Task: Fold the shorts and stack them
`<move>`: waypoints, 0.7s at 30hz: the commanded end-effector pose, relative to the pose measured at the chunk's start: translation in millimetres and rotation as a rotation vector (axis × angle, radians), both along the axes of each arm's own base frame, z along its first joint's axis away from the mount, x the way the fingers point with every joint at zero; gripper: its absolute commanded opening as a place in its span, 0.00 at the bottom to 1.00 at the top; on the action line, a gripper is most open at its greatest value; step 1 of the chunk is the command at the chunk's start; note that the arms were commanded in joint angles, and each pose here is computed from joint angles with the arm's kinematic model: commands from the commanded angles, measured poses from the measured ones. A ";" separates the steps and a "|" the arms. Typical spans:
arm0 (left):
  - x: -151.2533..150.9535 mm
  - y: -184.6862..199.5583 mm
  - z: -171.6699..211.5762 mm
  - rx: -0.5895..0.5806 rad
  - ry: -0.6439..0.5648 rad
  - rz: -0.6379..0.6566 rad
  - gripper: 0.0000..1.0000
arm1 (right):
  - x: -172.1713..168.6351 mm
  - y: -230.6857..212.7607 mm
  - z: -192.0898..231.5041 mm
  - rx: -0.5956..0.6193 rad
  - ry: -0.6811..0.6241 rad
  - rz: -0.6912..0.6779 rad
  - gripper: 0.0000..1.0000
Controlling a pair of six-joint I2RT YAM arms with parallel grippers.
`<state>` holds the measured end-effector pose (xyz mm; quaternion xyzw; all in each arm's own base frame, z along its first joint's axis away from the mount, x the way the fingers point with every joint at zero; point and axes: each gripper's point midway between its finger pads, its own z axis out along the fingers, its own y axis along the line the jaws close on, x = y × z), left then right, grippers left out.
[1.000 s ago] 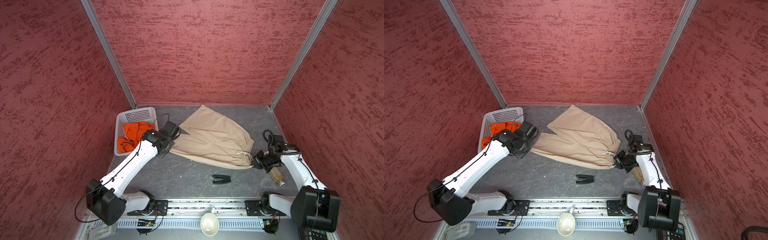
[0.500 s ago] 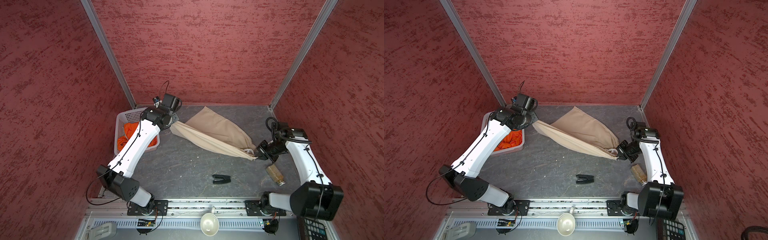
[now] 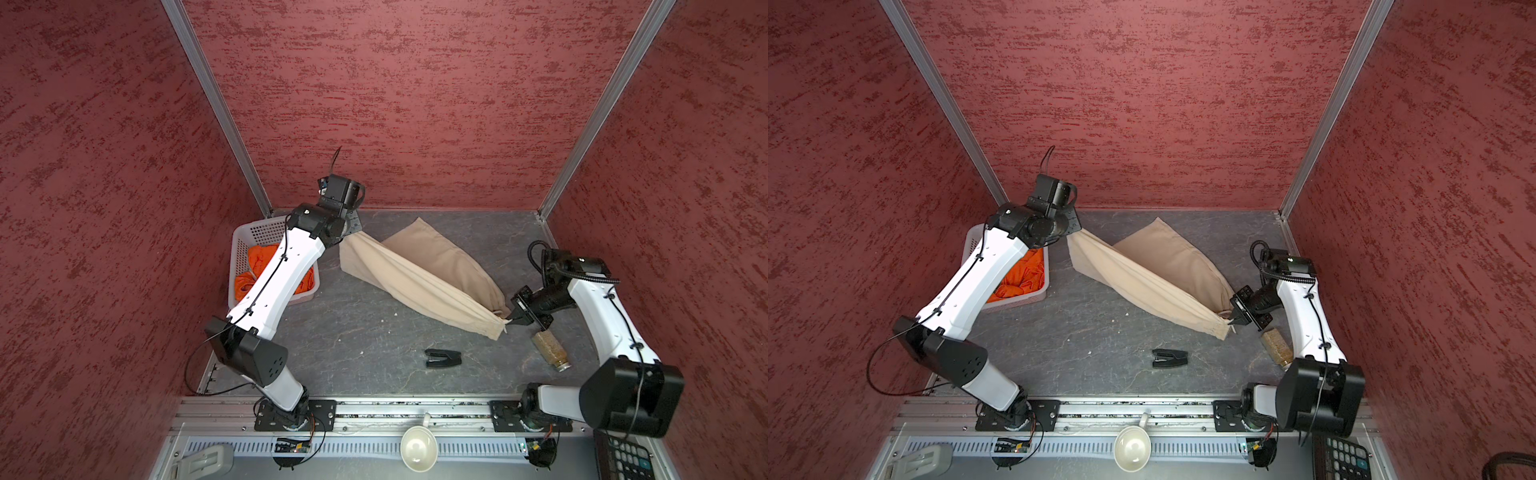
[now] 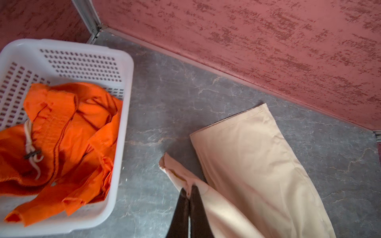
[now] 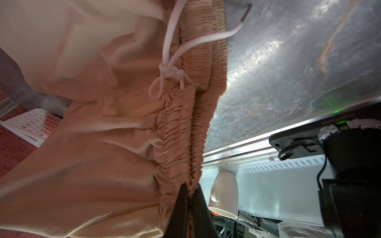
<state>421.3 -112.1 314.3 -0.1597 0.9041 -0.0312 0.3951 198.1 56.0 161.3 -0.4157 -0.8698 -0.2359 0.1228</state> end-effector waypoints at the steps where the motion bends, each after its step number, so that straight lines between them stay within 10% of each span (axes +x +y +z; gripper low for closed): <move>1: 44.1 14.0 25.7 0.080 -0.137 0.023 0.00 | -2.7 -14.9 -9.5 -0.076 0.039 0.034 0.00; 21: 104.7 -33.7 51.8 0.100 -0.279 -0.129 0.00 | 5.6 -20.7 -14.2 -0.064 0.060 0.039 0.00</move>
